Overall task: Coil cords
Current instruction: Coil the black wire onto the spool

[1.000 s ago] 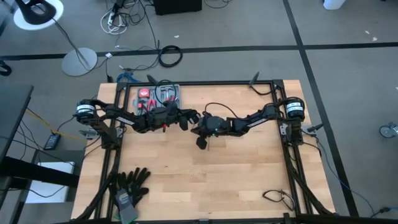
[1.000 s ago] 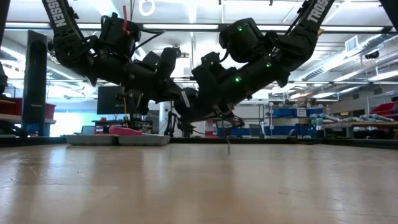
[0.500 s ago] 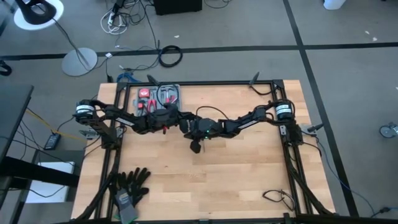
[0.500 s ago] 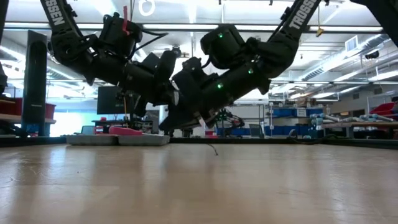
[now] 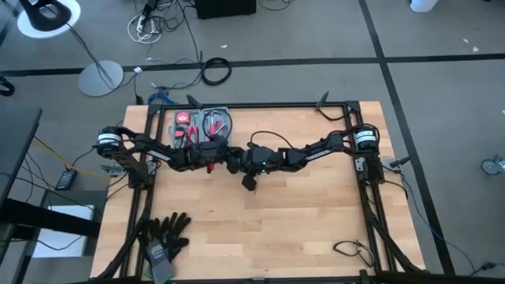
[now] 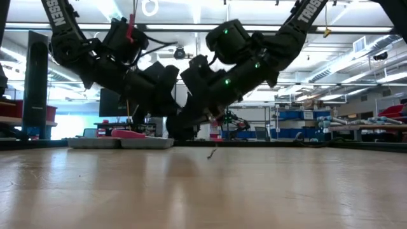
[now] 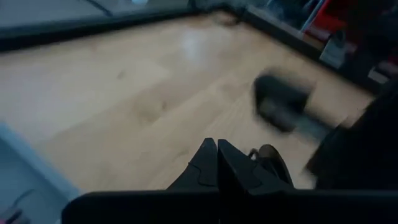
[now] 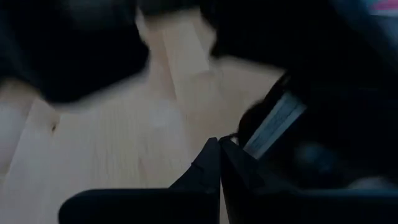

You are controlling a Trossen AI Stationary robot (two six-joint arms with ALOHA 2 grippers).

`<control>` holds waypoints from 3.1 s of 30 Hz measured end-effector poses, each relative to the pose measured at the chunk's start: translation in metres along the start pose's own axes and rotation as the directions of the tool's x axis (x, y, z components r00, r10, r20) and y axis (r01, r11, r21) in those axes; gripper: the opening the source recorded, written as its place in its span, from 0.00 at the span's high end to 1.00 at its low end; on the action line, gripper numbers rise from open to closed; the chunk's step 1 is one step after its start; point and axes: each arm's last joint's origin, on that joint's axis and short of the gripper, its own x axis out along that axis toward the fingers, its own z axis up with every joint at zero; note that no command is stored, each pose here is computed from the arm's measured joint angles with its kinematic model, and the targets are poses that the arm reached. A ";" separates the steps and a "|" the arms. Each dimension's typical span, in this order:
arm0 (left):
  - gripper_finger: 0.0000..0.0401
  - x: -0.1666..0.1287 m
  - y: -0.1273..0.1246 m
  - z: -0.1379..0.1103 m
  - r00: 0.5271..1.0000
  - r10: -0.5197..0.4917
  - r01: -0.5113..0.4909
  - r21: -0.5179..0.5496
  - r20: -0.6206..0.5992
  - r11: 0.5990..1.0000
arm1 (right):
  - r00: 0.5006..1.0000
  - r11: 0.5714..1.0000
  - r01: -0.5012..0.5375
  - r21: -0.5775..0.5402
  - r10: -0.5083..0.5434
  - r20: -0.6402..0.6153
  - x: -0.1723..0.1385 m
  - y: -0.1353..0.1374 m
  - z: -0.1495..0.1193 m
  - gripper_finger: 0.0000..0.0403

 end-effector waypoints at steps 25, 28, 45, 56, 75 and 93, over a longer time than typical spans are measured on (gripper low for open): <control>1.00 0.000 0.003 -0.007 0.996 0.001 -0.001 -0.005 -0.091 1.000 | 0.998 0.999 0.019 -0.030 -0.017 0.065 -0.018 -0.015 0.027 1.00; 1.00 0.000 0.002 -0.007 0.996 -0.012 0.011 -0.008 -0.092 1.000 | 0.998 0.999 0.037 -0.023 -0.035 0.044 -0.026 -0.021 0.033 1.00; 1.00 -0.001 0.001 -0.009 0.990 -0.055 0.054 -0.008 -0.127 0.998 | 0.969 0.993 0.115 -0.039 -0.121 -0.217 -0.045 -0.037 0.023 0.98; 1.00 -0.001 0.001 -0.009 0.989 -0.062 0.062 -0.006 -0.131 0.998 | 0.873 0.984 0.160 -0.080 -0.179 -0.454 -0.054 -0.037 -0.003 0.96; 1.00 -0.001 0.002 -0.011 0.989 -0.046 0.046 -0.003 -0.141 0.999 | 0.729 0.909 0.364 -0.202 -0.413 -0.546 -0.093 -0.024 -0.044 0.92; 1.00 -0.003 -0.005 -0.009 0.998 -0.004 0.012 0.148 -0.059 0.989 | 0.955 0.978 0.154 0.140 -0.184 0.233 -0.094 -0.007 -0.092 0.94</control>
